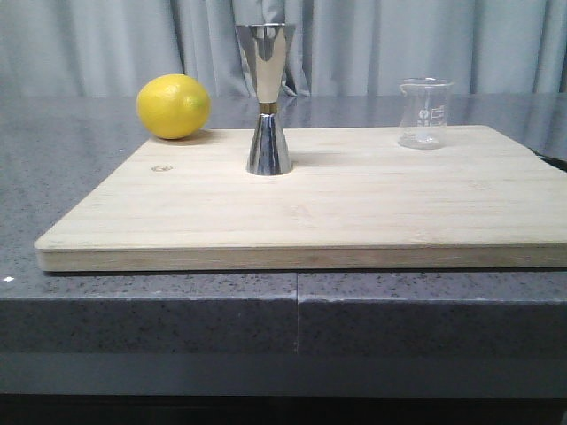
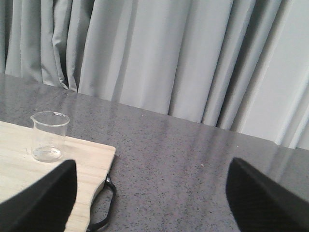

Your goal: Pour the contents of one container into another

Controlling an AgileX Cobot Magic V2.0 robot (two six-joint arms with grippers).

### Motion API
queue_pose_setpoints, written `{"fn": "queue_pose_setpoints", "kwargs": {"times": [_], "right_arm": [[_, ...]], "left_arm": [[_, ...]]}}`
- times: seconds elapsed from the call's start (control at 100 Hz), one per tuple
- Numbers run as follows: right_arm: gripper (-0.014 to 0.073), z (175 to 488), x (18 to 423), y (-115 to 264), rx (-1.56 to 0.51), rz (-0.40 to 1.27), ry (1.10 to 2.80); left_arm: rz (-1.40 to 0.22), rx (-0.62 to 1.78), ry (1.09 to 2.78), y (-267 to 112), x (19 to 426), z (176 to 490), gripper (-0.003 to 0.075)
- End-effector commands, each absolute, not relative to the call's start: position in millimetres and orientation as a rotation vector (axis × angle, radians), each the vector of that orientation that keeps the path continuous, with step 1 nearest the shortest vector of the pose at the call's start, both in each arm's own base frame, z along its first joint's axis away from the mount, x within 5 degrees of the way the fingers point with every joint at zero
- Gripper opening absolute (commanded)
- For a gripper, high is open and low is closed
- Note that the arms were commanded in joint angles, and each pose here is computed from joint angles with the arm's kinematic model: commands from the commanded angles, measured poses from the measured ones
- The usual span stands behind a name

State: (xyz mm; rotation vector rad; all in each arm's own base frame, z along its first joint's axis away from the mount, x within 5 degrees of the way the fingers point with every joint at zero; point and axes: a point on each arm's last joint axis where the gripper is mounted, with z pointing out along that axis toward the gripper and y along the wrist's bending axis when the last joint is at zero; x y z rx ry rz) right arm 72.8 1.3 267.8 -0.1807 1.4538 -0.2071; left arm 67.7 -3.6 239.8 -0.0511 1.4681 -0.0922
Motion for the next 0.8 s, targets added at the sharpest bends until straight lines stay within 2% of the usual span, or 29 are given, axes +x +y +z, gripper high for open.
{"fn": "queue_pose_setpoints", "kwargs": {"times": [0.0,0.49,0.61,0.79], "right_arm": [[0.0566,277.5,72.0,3.8,-0.192,-0.186,1.412],[0.0566,277.1,72.0,3.3,-0.189,-0.191,1.416],[0.0566,277.0,72.0,3.0,-0.187,-0.193,1.418],[0.0547,276.8,72.1,2.8,-0.185,-0.195,1.421]], "left_arm": [[-0.143,-0.035,1.417,-7.0,67.0,251.8,0.0461],[-0.179,-0.001,1.42,-10.0,66.7,251.7,0.0443],[-0.179,-0.001,1.42,-10.0,66.7,251.7,0.0333],[-0.179,-0.001,1.42,-10.0,66.7,251.7,0.0113]]}}
